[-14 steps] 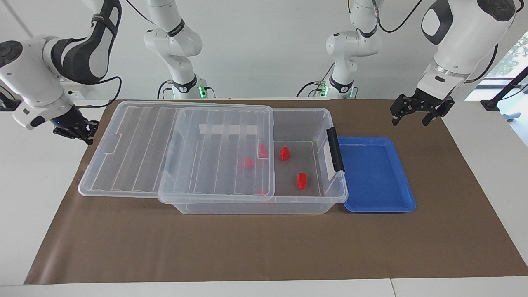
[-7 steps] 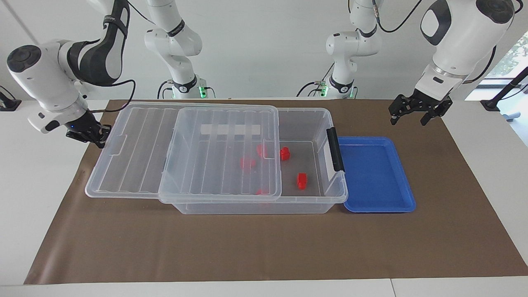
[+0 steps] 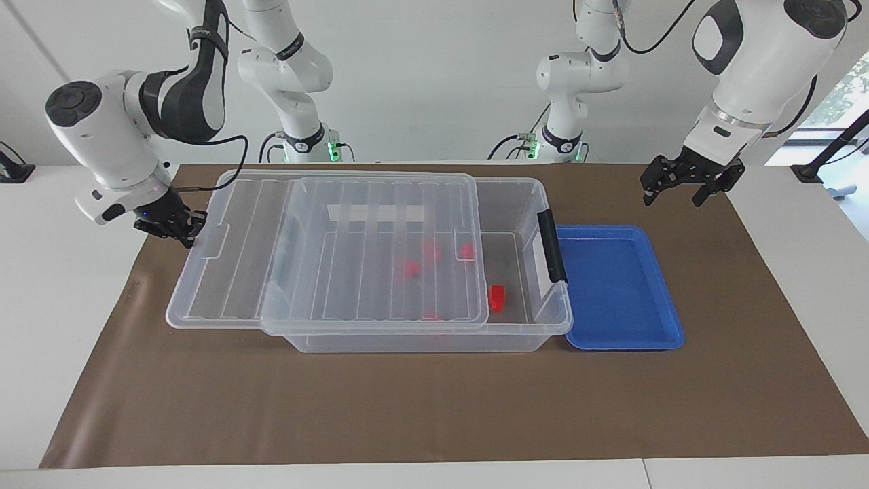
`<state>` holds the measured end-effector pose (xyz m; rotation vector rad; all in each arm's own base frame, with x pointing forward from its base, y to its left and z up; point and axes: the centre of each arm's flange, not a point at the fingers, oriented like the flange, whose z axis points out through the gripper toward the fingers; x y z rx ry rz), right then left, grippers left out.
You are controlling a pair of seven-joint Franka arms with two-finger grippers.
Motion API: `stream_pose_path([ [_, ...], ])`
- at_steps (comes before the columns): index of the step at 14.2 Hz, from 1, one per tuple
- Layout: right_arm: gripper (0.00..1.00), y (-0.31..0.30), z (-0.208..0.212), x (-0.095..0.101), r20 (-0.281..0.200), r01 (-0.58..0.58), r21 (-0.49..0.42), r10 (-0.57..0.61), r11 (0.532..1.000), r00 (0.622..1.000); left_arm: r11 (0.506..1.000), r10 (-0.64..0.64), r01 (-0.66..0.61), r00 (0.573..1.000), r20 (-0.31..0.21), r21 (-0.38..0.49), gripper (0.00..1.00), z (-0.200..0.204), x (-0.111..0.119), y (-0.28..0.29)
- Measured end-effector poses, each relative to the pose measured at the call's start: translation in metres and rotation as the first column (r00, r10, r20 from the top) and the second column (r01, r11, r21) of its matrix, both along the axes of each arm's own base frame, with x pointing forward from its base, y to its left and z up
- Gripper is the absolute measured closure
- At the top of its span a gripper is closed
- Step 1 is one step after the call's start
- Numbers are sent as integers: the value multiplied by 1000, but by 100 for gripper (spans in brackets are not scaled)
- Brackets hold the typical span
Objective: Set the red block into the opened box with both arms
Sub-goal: 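Push the clear lid closed over the box with the right gripper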
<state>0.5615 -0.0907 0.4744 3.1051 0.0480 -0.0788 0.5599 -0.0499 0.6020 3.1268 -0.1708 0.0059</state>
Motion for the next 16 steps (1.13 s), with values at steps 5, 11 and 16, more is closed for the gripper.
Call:
stream_pose_path([
  [5,99,28,-1,3,1,38,-2,-38,999,999,1000,0,0,1000,0,0,0,0,0,0],
  [11,99,56,-2,5,2,70,-3,-70,998,998,1000,0,0,1000,-1,0,0,0,0,0],
  [16,99,82,-2,6,5,98,-5,-98,995,995,1000,0,0,1000,-1,0,0,0,0,0],
])
